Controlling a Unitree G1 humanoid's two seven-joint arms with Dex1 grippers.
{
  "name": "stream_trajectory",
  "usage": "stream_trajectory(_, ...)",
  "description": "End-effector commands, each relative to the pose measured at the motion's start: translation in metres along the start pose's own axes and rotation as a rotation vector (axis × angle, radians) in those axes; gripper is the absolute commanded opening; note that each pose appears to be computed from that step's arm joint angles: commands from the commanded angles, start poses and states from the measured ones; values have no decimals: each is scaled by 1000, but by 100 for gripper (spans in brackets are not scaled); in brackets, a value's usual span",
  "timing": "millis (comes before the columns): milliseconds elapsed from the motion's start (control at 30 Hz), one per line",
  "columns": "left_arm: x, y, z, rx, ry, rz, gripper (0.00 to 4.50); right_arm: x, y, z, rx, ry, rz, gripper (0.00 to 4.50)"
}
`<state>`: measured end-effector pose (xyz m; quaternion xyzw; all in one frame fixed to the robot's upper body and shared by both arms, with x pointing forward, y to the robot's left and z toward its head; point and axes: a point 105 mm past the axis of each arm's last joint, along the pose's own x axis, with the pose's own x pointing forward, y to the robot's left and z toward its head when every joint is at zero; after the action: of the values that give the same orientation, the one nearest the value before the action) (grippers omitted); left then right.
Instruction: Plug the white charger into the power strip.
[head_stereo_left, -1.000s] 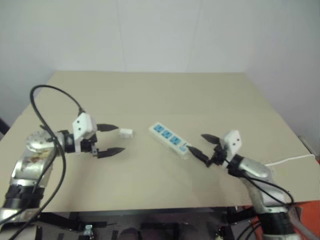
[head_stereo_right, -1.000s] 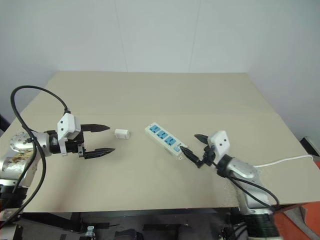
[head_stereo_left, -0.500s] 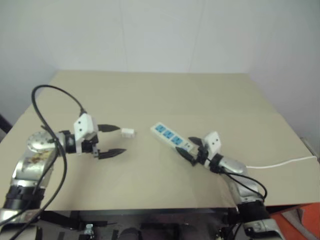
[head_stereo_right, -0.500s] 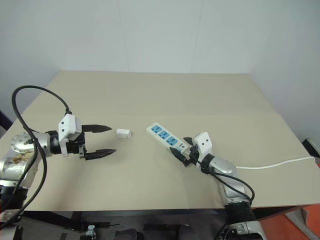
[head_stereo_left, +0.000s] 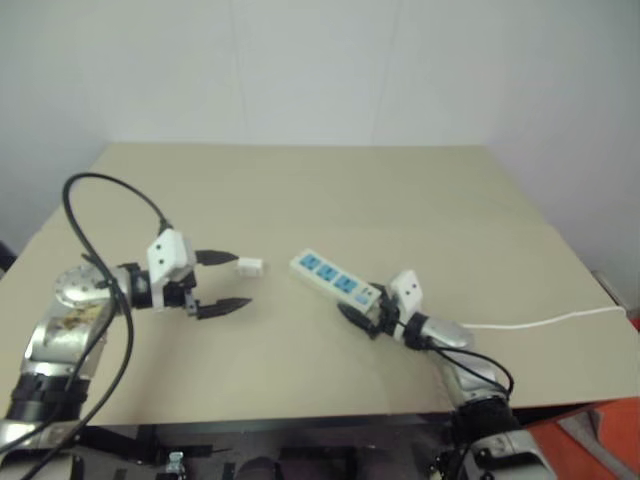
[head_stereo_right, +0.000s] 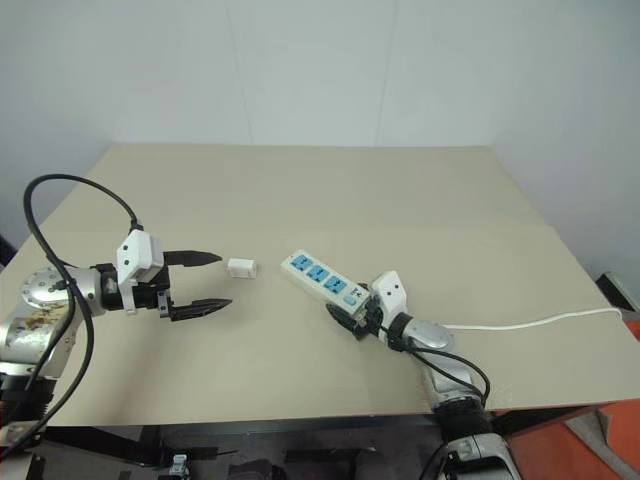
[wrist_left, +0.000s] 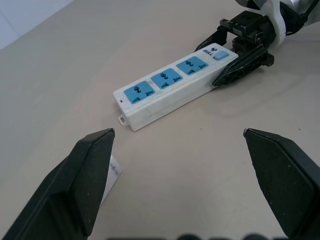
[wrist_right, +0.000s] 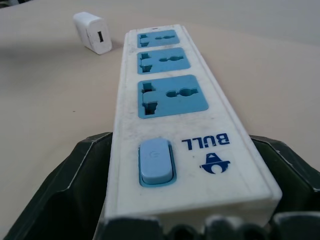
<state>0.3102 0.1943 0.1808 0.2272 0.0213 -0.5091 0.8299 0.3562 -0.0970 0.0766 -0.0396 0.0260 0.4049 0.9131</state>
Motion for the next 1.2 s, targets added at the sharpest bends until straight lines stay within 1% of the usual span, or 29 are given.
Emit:
stream_trajectory(33,-5,5,12,59,-18,15,450,0,2,-16,19,44,15,345)
stream_trajectory(167,-6,7,10,63,-12,15,450,-2,-1,-10,-20,32,27,344)
stream_trajectory(333,-1,13,9,104,11,-20,450,-6,-3,17,-114,-46,54,344)
stream_trajectory(467,0,24,12,161,34,-69,450,-13,-1,36,-213,-91,131,344)
stream_trajectory(567,2,30,18,205,33,-121,450,-19,5,46,-288,-151,197,344)
stream_trajectory(633,5,32,22,232,27,-166,450,-23,11,50,-280,-211,261,344)
stream_trajectory(700,8,34,24,251,29,-214,450,-28,14,44,-304,-183,340,344)
stream_trajectory(767,12,36,24,272,53,-261,450,-31,14,37,-307,-117,408,344)
stream_trajectory(833,16,38,22,292,91,-308,450,-33,14,32,-286,-70,460,344)
stream_trajectory(900,19,40,21,299,140,-345,450,-33,16,30,-260,-56,494,344)
stream_trajectory(967,21,43,19,329,213,-380,450,-32,20,27,-234,-35,524,344)
stream_trajectory(1000,23,48,19,356,271,-389,450,-32,22,25,-230,-25,535,344)
stream_trajectory(1033,26,54,18,400,366,-403,450,-30,23,23,-226,-19,537,344)
stream_trajectory(1067,28,58,18,431,432,-412,450,-29,24,22,-224,-16,536,344)
stream_trajectory(1133,39,64,27,497,498,-432,450,-28,26,20,-217,-14,537,344)
stream_trajectory(1200,51,70,34,527,552,-429,450,-27,29,19,-211,-10,541,344)
